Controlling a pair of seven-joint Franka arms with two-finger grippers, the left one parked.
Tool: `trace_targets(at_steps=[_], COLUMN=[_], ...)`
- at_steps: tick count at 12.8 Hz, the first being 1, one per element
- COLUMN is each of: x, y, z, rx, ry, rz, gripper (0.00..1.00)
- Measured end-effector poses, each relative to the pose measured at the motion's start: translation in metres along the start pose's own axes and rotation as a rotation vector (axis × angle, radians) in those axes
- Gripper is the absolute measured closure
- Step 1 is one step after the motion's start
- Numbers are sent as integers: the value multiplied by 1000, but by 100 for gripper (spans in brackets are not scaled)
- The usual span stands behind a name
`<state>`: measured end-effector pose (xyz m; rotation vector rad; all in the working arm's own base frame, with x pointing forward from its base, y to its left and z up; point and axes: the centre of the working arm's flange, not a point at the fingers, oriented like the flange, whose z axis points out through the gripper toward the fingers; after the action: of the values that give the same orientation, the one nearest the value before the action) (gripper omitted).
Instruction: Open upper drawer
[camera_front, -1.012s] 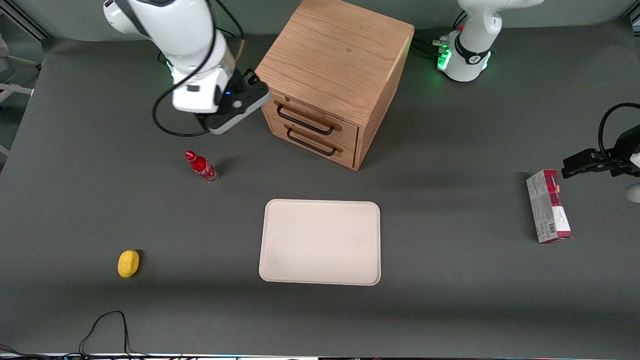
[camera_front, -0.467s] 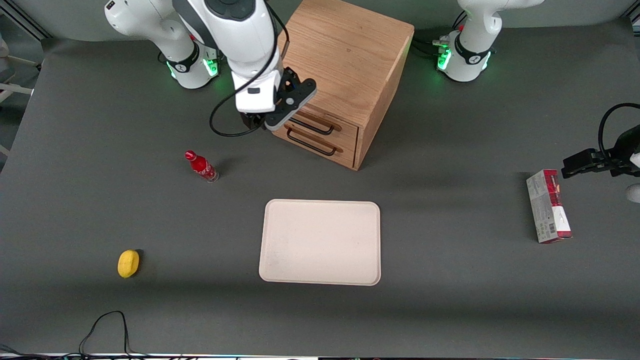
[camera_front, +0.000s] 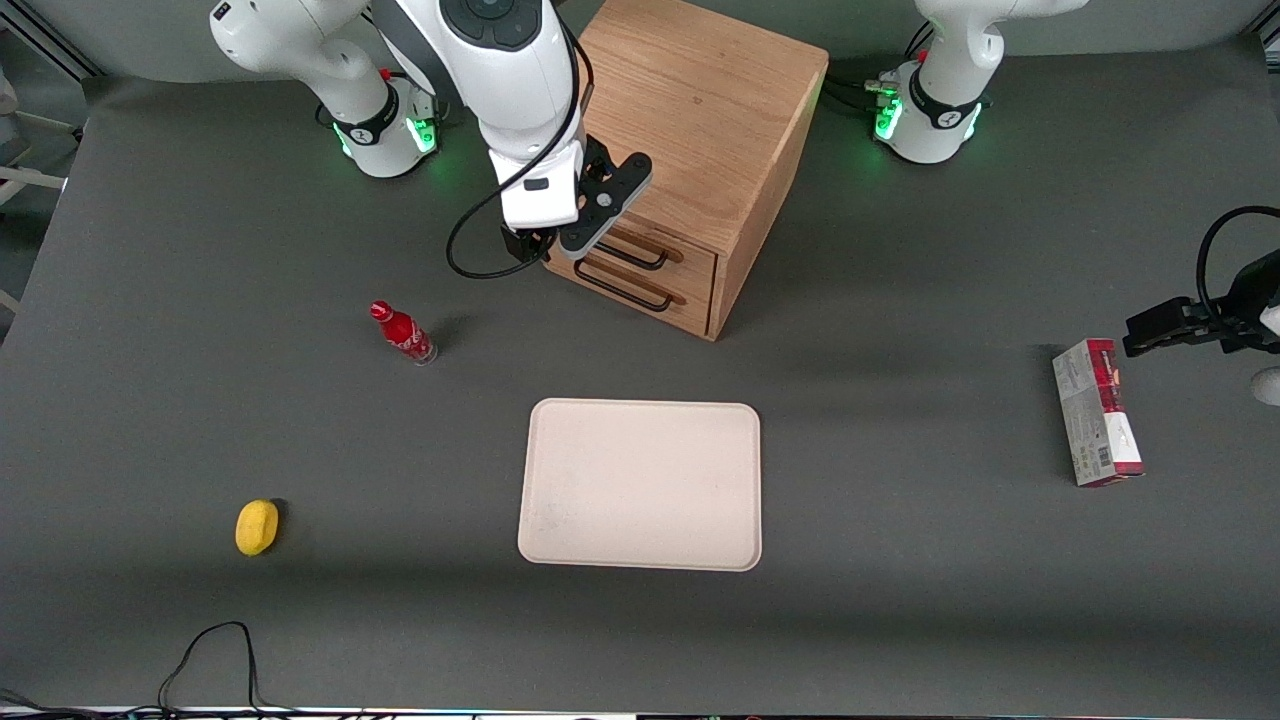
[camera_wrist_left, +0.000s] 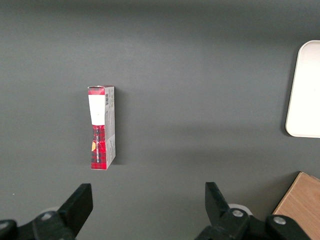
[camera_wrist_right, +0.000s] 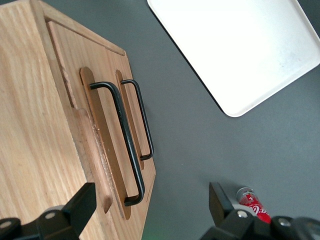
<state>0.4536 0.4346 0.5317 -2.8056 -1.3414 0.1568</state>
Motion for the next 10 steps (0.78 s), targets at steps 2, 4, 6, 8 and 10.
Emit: trace_targets(at_steps=[2,4,6,8,10], x=[1,1,1,2,4], y=[0,2,4,5,6], z=[1,1,4,7,15], rx=[27,86,103,105,105], ry=[4,17,18,13,11], rz=[-68,-104,-120,-126,-124], gripper=[0,0,0,0,0])
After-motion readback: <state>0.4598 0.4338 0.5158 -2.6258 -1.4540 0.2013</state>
